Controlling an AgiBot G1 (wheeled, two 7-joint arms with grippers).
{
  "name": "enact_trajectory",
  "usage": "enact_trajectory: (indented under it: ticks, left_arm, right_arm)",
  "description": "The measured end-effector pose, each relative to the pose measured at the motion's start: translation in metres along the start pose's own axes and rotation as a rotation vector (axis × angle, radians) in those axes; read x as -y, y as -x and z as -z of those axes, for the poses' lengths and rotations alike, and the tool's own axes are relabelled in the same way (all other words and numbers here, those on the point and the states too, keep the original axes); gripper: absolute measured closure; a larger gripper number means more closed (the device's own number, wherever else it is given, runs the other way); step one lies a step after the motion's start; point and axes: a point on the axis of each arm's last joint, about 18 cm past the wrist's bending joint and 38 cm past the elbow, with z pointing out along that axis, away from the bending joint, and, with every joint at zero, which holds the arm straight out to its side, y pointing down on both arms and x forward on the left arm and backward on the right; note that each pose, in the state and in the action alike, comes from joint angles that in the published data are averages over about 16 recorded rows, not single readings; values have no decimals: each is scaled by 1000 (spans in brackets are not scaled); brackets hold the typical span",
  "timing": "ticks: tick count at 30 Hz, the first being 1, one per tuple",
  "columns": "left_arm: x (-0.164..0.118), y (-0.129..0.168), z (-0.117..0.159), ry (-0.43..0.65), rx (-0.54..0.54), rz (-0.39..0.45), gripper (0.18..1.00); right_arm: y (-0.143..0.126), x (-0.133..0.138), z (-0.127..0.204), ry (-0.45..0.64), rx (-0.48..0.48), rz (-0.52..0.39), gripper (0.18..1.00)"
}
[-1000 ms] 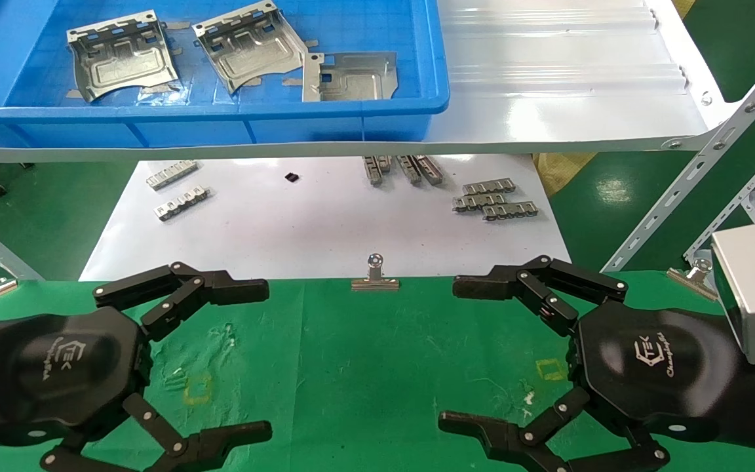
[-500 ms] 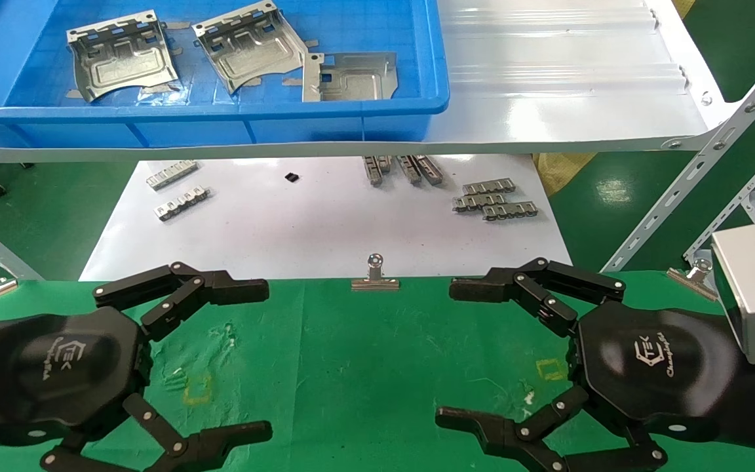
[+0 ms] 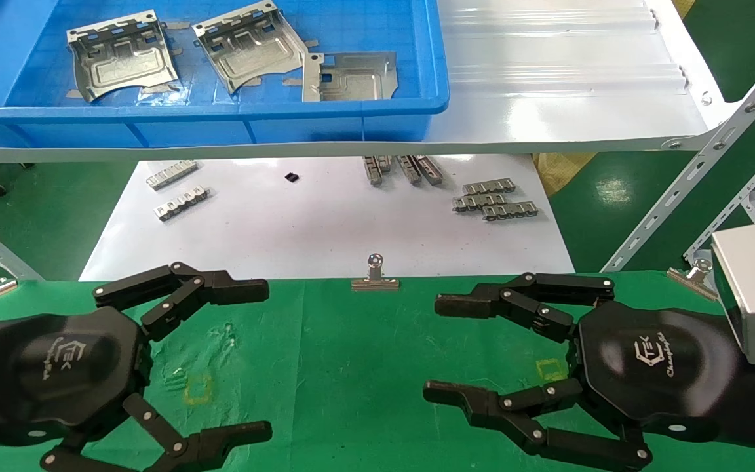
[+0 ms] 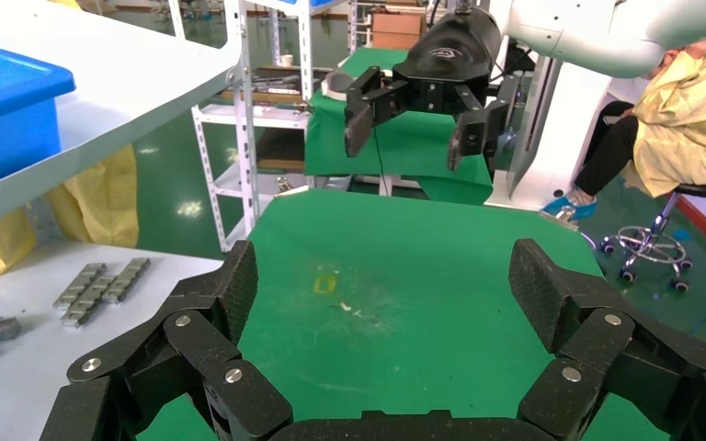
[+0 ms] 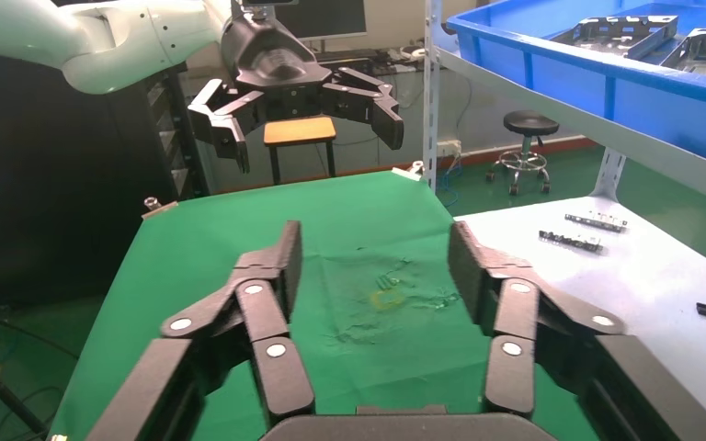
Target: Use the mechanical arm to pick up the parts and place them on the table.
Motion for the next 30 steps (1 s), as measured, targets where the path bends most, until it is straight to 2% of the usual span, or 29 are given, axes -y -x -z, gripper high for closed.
enact_trajectory:
  ticks: [12,19,24,30]
  left_arm:
    - [0,0,0,0,0,0,183]
    - [5,5,2,9,13,-27,183]
    - [14,22,3,37,52,-83,183]
    - [35,64,3,61,139,-169,183]
  right_arm:
    - [0,0,0,0,0,0,748]
    - [0,0,0,0,0,0,869]
    - [0,0,0,0,0,0,934]
    - [0,0,0,0,0,0,973]
